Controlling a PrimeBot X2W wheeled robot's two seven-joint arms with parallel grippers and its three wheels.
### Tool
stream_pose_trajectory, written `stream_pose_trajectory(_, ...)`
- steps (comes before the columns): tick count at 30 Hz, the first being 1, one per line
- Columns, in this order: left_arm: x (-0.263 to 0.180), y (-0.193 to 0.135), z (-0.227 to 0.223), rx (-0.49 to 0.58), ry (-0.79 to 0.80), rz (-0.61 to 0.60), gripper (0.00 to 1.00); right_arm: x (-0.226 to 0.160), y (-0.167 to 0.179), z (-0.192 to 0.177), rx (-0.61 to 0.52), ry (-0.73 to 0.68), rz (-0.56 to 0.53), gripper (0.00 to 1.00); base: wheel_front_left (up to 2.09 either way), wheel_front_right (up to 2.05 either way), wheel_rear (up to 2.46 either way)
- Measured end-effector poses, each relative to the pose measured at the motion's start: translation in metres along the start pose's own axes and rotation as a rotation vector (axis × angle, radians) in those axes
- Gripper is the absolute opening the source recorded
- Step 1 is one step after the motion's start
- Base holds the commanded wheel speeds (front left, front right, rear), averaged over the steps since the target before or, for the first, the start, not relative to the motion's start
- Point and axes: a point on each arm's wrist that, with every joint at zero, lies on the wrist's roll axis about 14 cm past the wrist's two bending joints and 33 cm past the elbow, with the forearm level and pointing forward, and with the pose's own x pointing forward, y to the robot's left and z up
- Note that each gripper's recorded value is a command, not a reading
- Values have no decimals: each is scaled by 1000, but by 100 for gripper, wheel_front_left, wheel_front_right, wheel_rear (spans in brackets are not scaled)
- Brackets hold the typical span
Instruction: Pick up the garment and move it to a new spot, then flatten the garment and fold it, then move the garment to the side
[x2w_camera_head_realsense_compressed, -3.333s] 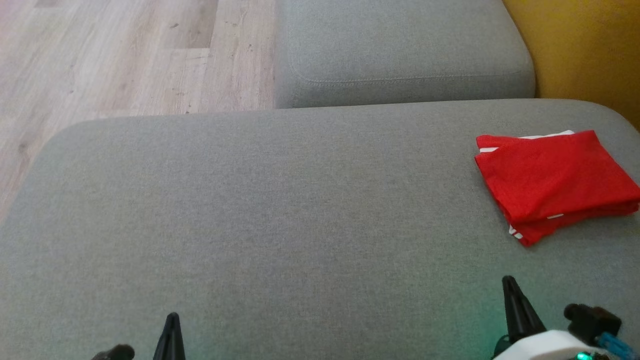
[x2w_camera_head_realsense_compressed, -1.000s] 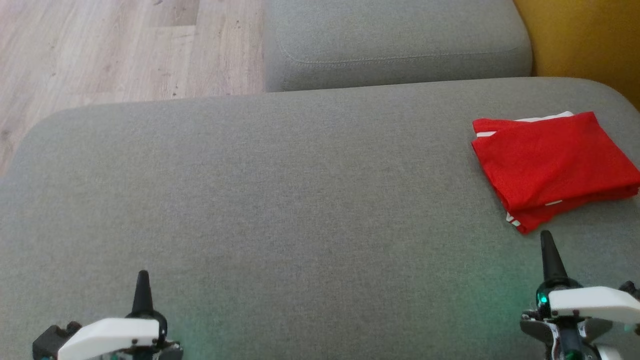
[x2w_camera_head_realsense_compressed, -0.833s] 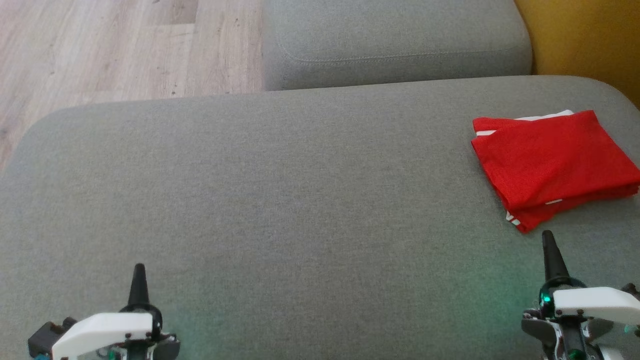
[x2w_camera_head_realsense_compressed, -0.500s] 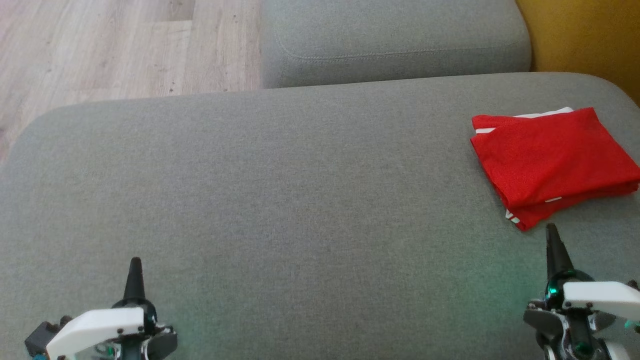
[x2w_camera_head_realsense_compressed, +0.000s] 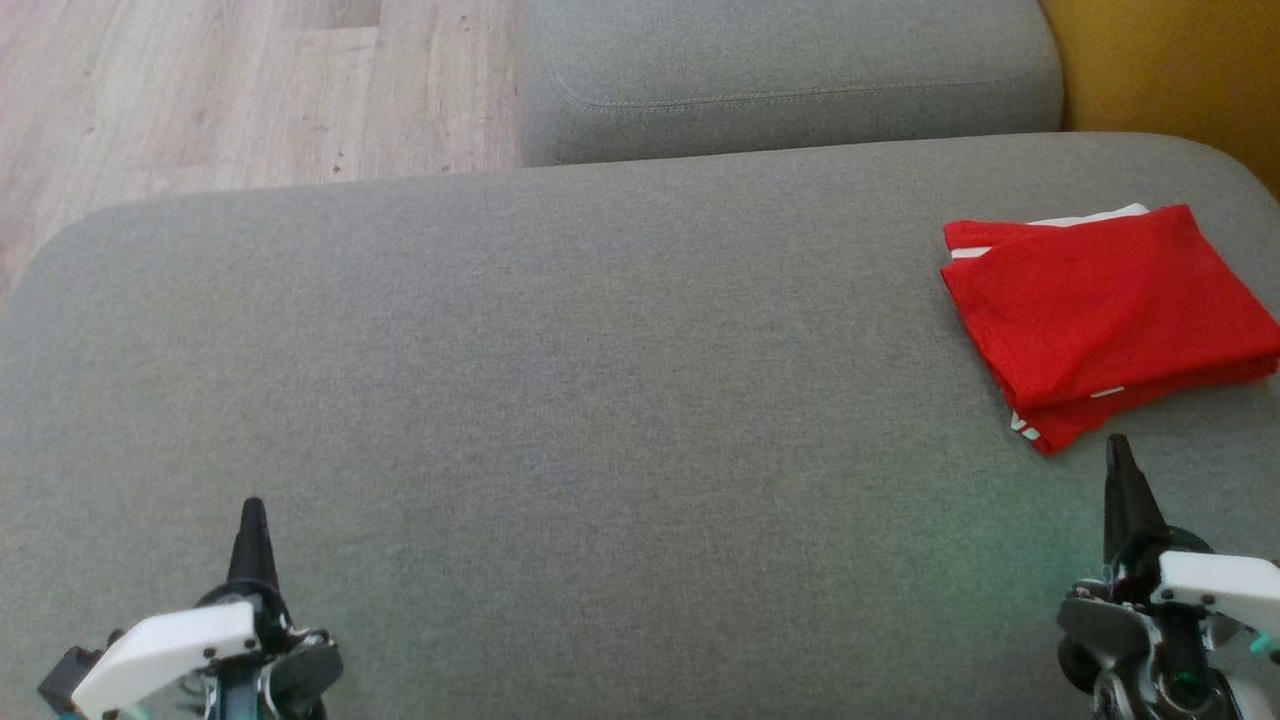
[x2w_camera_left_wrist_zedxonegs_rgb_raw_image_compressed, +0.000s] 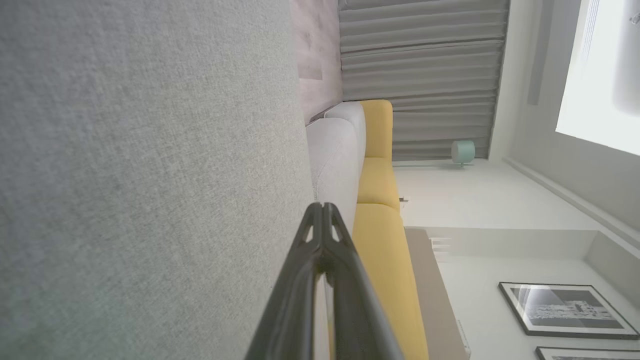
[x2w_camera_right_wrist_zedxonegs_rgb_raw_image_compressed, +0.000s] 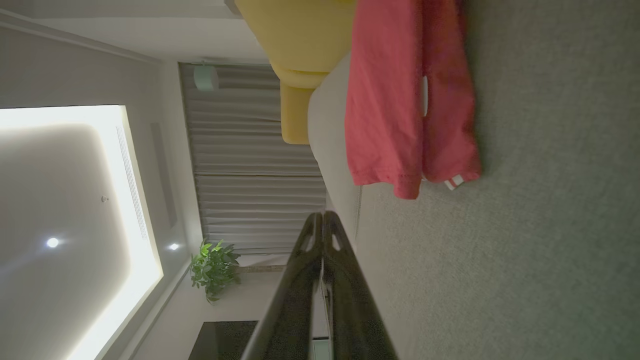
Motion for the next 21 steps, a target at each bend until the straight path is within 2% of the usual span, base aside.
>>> stream_pose_trajectory(6,1,-3,4,-42,-10,-18,0,4,5,2,56,-3,17,0,0,0,0)
stream_pose_trajectory(21,3,-7,3,-49,-9,-32,0,5,8,2,59,-1,24,0,0,0,0)
